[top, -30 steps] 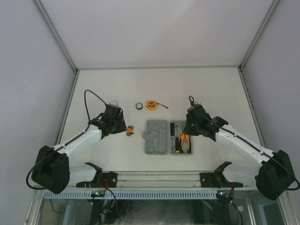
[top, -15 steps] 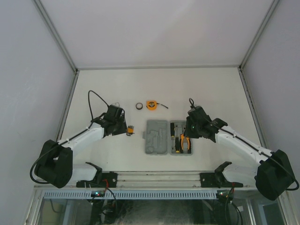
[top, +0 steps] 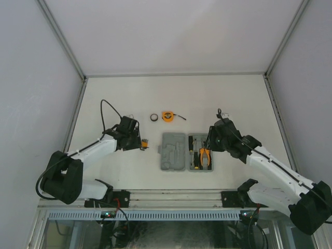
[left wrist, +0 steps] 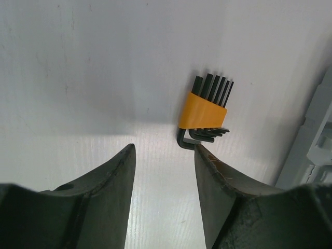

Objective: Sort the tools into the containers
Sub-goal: Pick up the wrench from the center of the board.

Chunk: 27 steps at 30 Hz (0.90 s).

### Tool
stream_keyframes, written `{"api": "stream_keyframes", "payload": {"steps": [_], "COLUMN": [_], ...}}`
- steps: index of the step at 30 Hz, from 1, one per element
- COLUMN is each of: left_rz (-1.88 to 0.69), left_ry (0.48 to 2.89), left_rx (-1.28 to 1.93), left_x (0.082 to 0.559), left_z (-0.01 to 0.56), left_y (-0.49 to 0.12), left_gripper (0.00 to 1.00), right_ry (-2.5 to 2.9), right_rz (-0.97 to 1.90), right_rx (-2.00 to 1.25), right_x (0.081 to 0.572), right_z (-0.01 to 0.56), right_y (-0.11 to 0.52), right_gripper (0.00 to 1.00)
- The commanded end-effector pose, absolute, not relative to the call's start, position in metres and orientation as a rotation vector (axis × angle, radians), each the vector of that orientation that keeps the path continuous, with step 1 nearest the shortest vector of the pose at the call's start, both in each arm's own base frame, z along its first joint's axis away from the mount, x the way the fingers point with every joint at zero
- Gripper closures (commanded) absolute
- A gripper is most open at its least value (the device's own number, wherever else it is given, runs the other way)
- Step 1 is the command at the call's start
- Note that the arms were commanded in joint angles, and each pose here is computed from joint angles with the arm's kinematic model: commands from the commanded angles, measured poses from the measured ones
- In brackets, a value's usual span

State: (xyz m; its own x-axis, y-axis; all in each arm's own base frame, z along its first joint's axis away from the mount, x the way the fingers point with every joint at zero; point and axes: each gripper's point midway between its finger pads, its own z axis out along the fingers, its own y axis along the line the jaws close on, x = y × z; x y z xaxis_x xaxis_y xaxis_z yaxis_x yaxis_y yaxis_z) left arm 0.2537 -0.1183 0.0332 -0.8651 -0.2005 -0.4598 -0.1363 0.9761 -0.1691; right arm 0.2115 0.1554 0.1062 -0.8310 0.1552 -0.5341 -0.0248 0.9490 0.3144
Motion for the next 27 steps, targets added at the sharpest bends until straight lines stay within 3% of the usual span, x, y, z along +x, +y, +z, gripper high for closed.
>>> {"api": "stream_keyframes", "payload": {"steps": [1,7,27], "left_rz": [-0.187,-0.179,-0.158], "left_ry": [2.561,2.559,2.649], "left_rx": [-0.221,-0.195,-0.034], "left_x": [0.275,0.28,0.275], "left_z": [0.056,0.063,0.04], "left_y": [-0.121,-0.123,-0.151], "left_gripper": [0.45,0.42,0.41], "right_ry": [2.412,2.371,2.425], "right_rz": [0.436,0.462,0.47], "right_rx": [0.12,0.129,0.115], "right_x": [0.221,0.216,0.21], "right_z": [0.124,0.132,0.113], "right_y": [0.152,0.147,0.149], "right_gripper": [0.63,0.57,0.57]}}
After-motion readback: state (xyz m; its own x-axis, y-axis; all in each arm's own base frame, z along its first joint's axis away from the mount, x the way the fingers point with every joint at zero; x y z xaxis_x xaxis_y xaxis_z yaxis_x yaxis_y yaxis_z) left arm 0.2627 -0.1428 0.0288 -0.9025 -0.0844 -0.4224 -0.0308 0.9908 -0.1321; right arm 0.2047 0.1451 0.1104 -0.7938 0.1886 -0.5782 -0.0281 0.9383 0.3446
